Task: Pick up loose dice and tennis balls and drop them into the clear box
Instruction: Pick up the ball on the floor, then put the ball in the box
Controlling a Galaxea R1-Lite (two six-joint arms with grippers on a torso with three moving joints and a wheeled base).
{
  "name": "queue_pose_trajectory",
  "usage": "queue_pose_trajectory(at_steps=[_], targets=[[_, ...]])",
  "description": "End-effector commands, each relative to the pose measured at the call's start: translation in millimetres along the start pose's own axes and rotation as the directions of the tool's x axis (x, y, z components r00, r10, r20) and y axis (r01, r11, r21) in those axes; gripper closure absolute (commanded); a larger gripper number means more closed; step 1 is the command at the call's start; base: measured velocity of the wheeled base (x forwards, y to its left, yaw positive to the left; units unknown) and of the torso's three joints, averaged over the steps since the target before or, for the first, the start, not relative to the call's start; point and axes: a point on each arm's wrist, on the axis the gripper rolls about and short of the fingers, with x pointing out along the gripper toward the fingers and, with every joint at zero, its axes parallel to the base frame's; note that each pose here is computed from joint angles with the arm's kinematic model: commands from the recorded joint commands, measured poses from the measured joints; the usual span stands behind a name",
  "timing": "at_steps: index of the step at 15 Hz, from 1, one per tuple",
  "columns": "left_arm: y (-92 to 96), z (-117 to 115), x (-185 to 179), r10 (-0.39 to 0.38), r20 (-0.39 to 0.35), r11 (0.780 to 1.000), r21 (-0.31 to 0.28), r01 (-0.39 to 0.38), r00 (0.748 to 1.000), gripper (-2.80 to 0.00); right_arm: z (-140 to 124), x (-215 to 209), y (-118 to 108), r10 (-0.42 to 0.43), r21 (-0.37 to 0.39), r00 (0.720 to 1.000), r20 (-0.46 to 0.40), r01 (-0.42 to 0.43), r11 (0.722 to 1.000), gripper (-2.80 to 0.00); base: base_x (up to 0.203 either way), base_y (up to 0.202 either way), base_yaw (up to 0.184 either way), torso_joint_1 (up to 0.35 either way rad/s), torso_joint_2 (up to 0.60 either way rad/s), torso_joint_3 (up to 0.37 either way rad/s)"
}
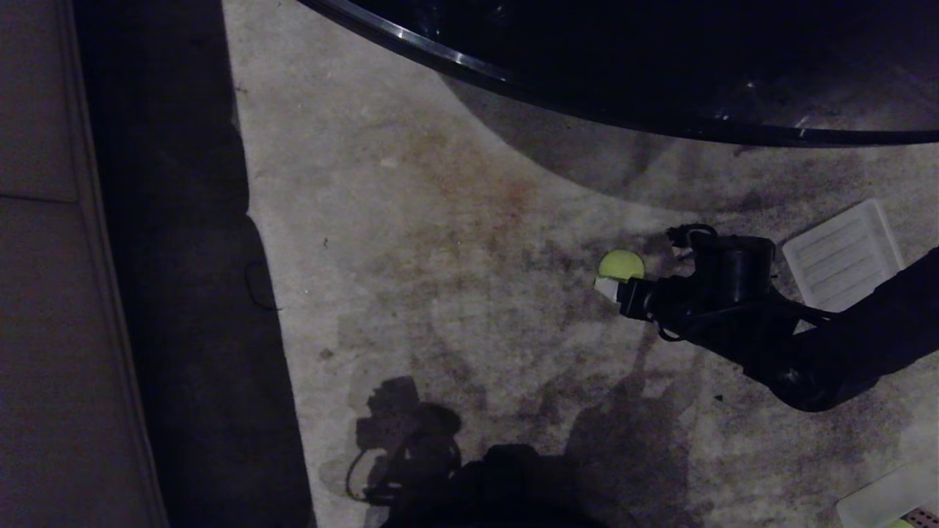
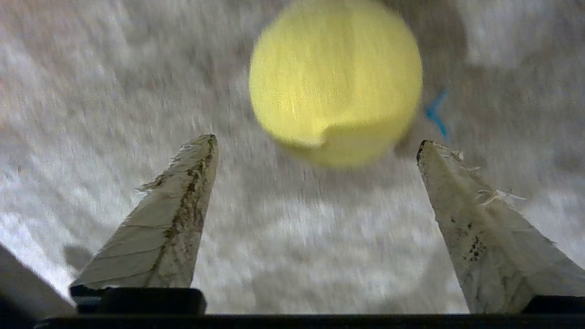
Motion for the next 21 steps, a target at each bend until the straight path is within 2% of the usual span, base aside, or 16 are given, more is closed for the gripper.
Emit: queue_pose_trajectory(at_steps=[1, 7, 8, 15, 18, 21], targets=[[0.0, 0, 0, 0.001, -0.003, 1.000, -0.001, -0.001, 1.000, 0.00, -5, 15, -1, 0.004, 0.001, 1.000, 0.022, -0.004, 1.000, -2.80, 0.000, 0.000, 0.000, 0.000, 0.00, 0.000], [0.0, 0, 0, 0.001, -0.003, 1.000, -0.001, -0.001, 1.000, 0.00, 1, 37, -2, 0.012, 0.005, 0.992, 0.126, -0.012, 1.000, -2.80, 0.000, 0.000, 0.000, 0.000, 0.00, 0.000], [0.0, 0, 0, 0.001, -0.001, 1.000, -0.001, -0.001, 1.000, 0.00, 2, 39, -2, 0.014, 0.005, 0.989, 0.144, -0.015, 1.000, 0.00, 0.000, 0.000, 0.000, 0.000, 0.00, 0.000], [0.0, 0, 0, 0.001, -0.002, 1.000, -0.001, -0.001, 1.000, 0.00, 1, 35, -1, 0.014, -0.019, 0.990, 0.139, -0.011, 1.000, 0.00, 0.000, 0.000, 0.000, 0.000, 0.00, 0.000], [0.0, 0, 0, 0.001, -0.002, 1.000, -0.001, -0.001, 1.000, 0.00, 10, 8, -1, 0.007, -0.018, 0.991, 0.136, -0.005, 1.000, 0.00, 0.000, 0.000, 0.000, 0.000, 0.00, 0.000], [0.0, 0, 0, 0.001, -0.002, 1.000, -0.001, -0.001, 1.000, 0.00, 27, -38, -6, -0.025, -0.018, 0.992, 0.126, 0.028, 0.999, 0.00, 0.000, 0.000, 0.000, 0.000, 0.00, 0.000]])
